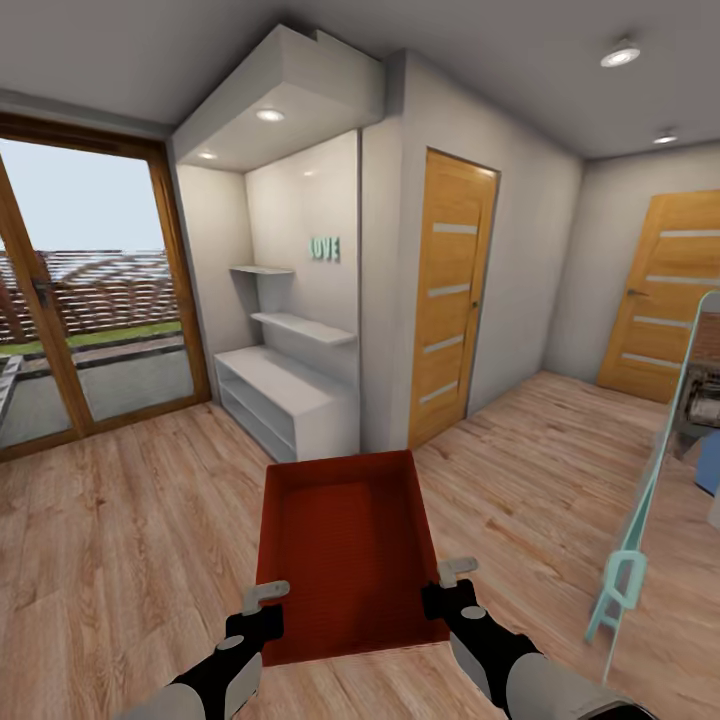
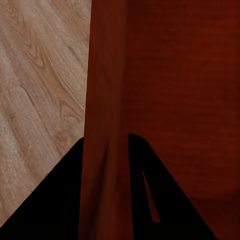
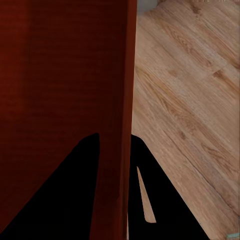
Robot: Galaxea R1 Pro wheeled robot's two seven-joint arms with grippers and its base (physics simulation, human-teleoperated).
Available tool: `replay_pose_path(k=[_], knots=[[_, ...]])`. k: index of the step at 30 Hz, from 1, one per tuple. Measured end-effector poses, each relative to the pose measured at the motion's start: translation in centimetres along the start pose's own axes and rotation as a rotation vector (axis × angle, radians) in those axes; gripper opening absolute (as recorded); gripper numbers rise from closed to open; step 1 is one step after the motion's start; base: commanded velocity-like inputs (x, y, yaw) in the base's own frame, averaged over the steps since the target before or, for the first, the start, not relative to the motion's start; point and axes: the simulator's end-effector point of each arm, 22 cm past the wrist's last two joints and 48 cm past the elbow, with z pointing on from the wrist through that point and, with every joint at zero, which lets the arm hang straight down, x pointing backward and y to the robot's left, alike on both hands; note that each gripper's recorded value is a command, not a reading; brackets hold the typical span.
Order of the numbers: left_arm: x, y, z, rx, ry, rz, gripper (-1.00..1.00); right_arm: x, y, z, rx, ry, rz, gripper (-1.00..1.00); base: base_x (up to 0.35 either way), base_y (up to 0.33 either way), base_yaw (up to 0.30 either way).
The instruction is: Move the two storage containers from the living room to the garage. In the garage, place one container on the floor and stack the other container on top of it (either order is fine).
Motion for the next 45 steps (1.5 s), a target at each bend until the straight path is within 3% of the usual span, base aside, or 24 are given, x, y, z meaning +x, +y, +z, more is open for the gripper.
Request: replay_pose_path(k=[9,45], knots=[[0.0,0.0,0.0,0.0,0.0,-0.003,-1.0,-0.12,-0.01,0.01,0.0,0.0,-0.003,-1.0,0.323,0.091,-0.077],[0.0,-0.02,0.0,0.0,0.0,0.0,-1.0,0.01,-0.02,0.0,0.0,0.0,0.0,-1.0,0.322,0.094,-0.28]])
